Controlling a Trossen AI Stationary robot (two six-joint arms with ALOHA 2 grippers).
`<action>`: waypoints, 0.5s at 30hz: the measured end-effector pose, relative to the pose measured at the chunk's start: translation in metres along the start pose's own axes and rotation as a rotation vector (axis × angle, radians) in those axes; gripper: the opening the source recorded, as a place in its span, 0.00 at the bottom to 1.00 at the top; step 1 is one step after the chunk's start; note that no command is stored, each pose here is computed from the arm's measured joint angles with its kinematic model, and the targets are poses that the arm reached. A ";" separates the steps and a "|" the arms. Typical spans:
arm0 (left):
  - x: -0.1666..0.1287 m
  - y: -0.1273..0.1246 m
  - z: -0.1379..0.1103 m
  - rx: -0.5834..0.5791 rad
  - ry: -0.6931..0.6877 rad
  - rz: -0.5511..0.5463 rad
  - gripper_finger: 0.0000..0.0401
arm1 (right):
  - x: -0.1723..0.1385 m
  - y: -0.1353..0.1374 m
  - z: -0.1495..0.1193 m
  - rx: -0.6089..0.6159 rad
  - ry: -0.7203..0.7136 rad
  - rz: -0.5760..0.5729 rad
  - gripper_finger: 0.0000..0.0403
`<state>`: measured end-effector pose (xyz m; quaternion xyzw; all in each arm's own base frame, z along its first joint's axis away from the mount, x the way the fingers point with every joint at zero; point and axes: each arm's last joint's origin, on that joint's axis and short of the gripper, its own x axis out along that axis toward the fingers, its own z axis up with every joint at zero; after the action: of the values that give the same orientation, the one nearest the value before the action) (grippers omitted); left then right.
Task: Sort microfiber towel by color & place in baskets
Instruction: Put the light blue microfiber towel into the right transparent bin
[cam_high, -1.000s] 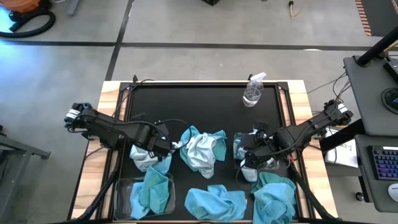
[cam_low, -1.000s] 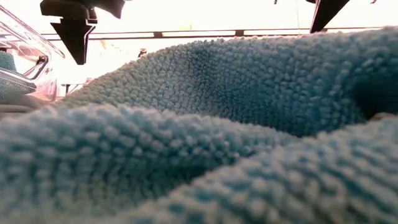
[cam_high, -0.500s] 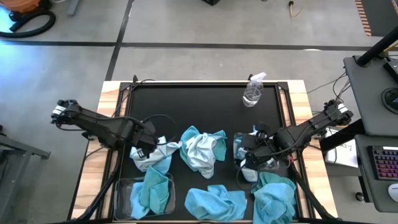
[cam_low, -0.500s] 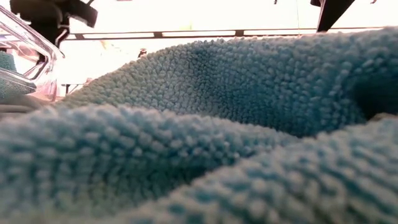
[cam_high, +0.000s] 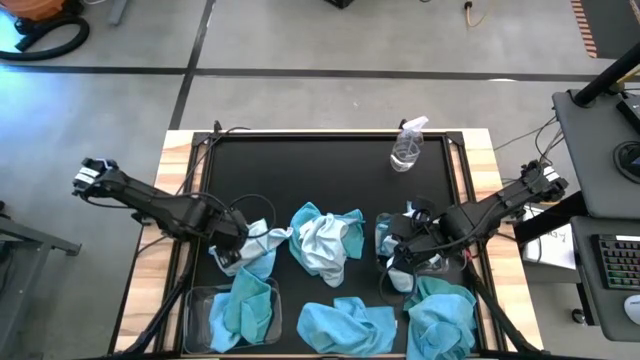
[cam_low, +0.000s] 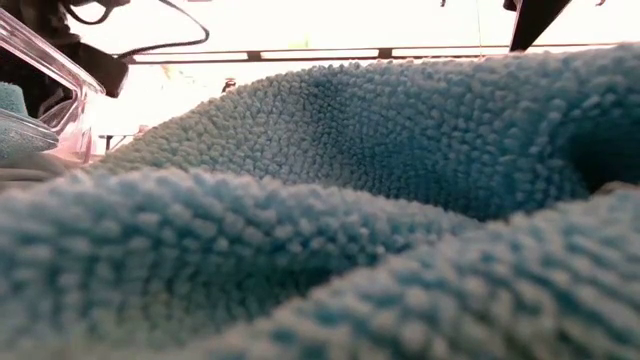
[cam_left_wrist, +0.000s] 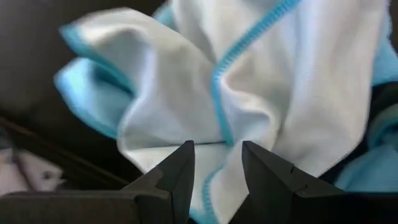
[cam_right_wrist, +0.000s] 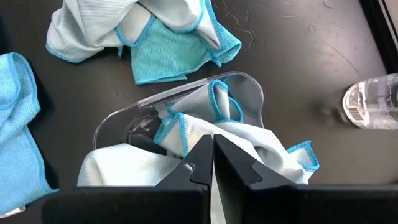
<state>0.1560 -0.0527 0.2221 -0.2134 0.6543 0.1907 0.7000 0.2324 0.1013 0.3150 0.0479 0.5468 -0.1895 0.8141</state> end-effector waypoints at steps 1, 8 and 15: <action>0.002 -0.001 0.000 0.001 0.004 -0.015 0.30 | 0.000 0.000 0.000 0.000 0.000 0.000 0.02; 0.009 -0.001 -0.001 0.008 0.031 -0.013 0.30 | 0.000 0.000 0.000 0.000 0.000 0.000 0.02; -0.005 -0.008 0.002 0.021 0.056 -0.104 0.30 | 0.000 0.000 0.000 0.001 -0.001 0.001 0.02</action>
<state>0.1618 -0.0581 0.2273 -0.2452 0.6635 0.1412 0.6926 0.2326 0.1014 0.3150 0.0485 0.5461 -0.1892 0.8146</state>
